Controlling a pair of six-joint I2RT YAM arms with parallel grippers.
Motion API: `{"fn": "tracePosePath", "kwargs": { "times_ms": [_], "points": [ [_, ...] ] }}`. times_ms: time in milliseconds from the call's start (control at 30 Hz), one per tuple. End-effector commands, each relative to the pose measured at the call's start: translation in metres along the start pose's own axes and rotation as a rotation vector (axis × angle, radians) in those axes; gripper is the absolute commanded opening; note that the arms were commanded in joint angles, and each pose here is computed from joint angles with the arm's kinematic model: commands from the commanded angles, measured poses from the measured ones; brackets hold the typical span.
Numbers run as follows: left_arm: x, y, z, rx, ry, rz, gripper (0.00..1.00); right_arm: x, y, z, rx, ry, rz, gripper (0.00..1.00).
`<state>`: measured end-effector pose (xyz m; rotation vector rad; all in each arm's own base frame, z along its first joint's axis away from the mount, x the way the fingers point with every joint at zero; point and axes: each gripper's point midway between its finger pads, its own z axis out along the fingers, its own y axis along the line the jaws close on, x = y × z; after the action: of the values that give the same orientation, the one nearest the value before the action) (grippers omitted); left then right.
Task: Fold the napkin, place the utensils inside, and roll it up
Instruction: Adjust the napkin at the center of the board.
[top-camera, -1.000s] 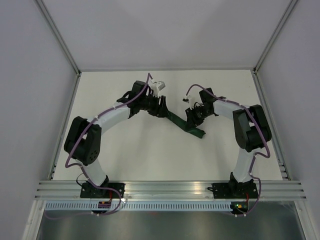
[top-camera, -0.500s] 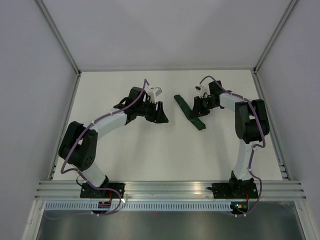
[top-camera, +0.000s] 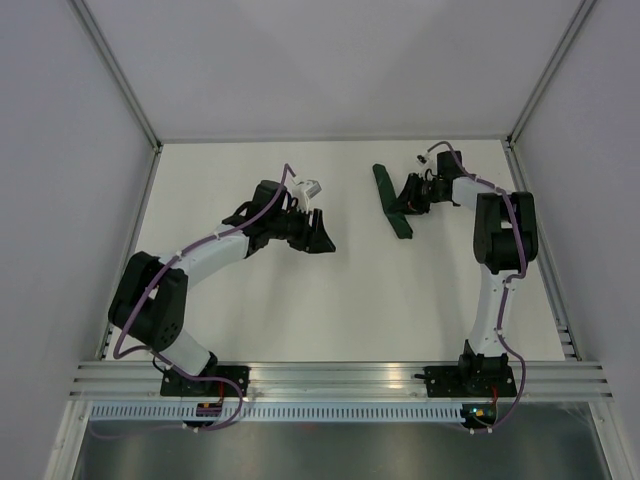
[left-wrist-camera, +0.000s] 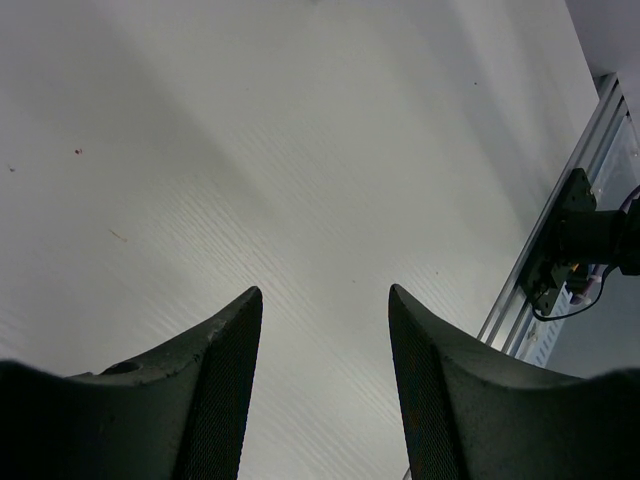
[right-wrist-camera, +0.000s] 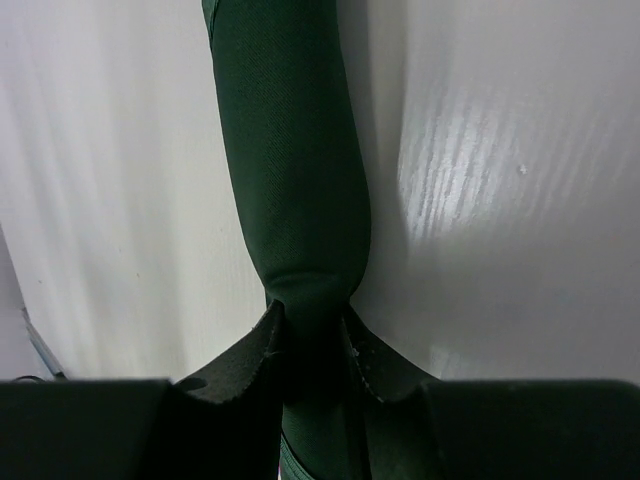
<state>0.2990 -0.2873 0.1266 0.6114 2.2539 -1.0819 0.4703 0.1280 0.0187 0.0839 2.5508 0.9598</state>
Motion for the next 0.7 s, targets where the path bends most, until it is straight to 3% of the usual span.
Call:
{"fn": "tracePosePath", "kwargs": {
  "times_ms": [0, 433, 667],
  "points": [
    [-0.01, -0.017, -0.007, 0.045, -0.043, -0.007, 0.58, 0.021, -0.038, 0.015, 0.103, 0.042, 0.174, 0.22],
    [-0.008, -0.019, -0.003, 0.064, -0.033, -0.015, 0.58, 0.025, -0.023, -0.002, 0.004, 0.01, 0.288, 0.31],
    [-0.02, -0.021, 0.028, 0.053, -0.091, -0.04, 0.58, 0.026, -0.016, -0.007, -0.018, 0.015, 0.291, 0.34]
  ]
}}
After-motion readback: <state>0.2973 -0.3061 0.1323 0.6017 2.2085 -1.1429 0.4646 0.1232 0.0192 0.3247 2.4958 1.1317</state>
